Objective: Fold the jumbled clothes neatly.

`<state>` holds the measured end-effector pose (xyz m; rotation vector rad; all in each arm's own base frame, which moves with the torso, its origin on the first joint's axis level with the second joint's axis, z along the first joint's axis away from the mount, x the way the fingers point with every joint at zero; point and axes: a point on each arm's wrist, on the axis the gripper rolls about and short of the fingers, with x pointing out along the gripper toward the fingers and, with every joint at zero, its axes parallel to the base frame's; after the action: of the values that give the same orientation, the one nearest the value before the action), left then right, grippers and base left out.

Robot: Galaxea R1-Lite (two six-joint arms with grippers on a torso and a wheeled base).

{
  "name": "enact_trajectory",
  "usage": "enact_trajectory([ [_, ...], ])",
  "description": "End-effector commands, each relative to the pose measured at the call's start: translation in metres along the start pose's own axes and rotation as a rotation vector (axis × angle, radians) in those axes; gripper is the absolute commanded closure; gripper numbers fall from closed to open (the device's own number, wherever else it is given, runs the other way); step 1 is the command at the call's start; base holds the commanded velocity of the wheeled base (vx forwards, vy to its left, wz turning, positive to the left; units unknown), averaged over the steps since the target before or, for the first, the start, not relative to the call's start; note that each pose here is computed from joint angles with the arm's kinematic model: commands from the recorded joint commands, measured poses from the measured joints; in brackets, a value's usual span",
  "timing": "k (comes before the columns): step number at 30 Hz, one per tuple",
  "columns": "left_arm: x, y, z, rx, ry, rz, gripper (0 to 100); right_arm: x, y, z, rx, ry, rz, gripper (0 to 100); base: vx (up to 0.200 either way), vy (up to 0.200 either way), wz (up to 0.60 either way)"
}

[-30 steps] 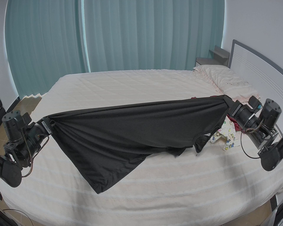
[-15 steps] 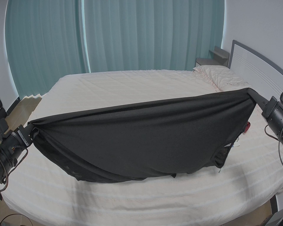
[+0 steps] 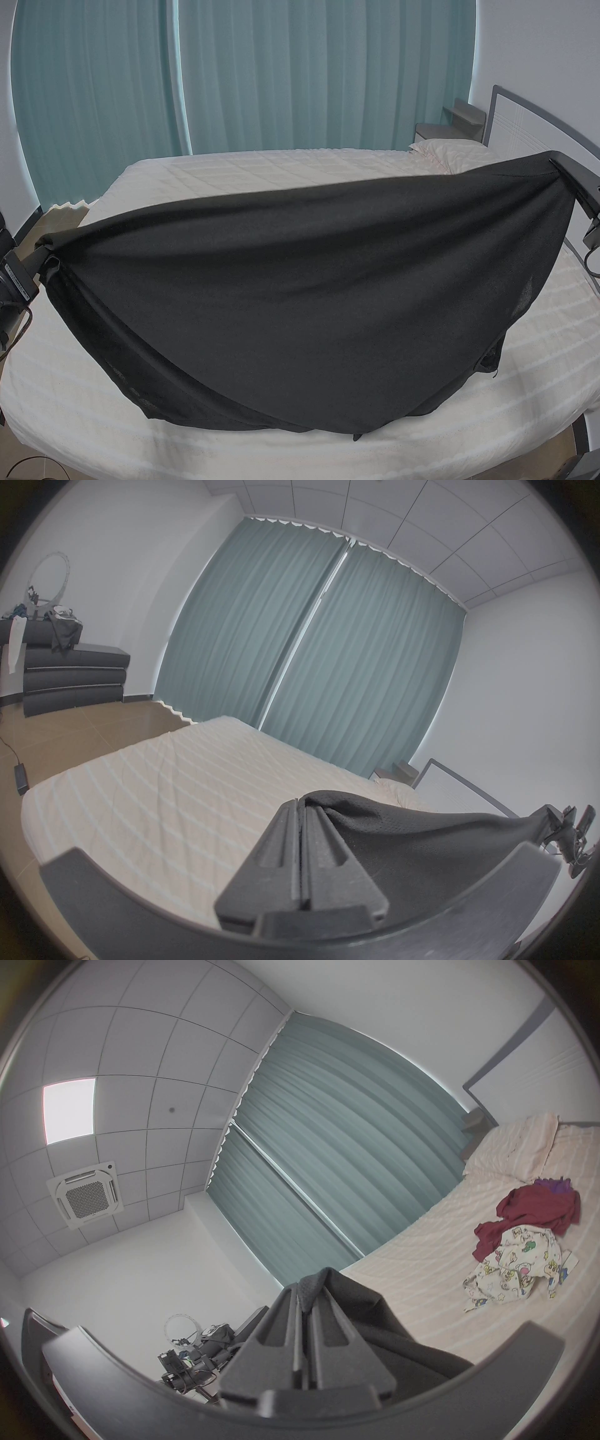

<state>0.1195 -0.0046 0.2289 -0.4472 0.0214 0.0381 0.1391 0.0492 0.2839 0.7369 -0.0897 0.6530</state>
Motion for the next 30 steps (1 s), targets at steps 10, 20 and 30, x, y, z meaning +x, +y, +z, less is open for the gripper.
enact_trajectory([
  [10, 0.104, 0.022, -0.056, -0.013, 0.391, 0.164, 100, 0.103, -0.11, -0.042, 0.108, 0.245, -0.277, 100, 0.0, 0.0, 0.0],
  [20, 0.164, 0.03, -0.081, -0.026, 0.435, 0.2, 100, 0.149, -0.169, -0.065, 0.055, 0.187, -0.39, 100, 0.0, 0.0, 0.0],
  [30, 0.239, 0.044, -0.121, 0.006, 0.431, 0.311, 100, 0.178, -0.222, -0.089, 0.051, 0.154, -0.513, 100, 0.06, 0.0, 0.0],
])
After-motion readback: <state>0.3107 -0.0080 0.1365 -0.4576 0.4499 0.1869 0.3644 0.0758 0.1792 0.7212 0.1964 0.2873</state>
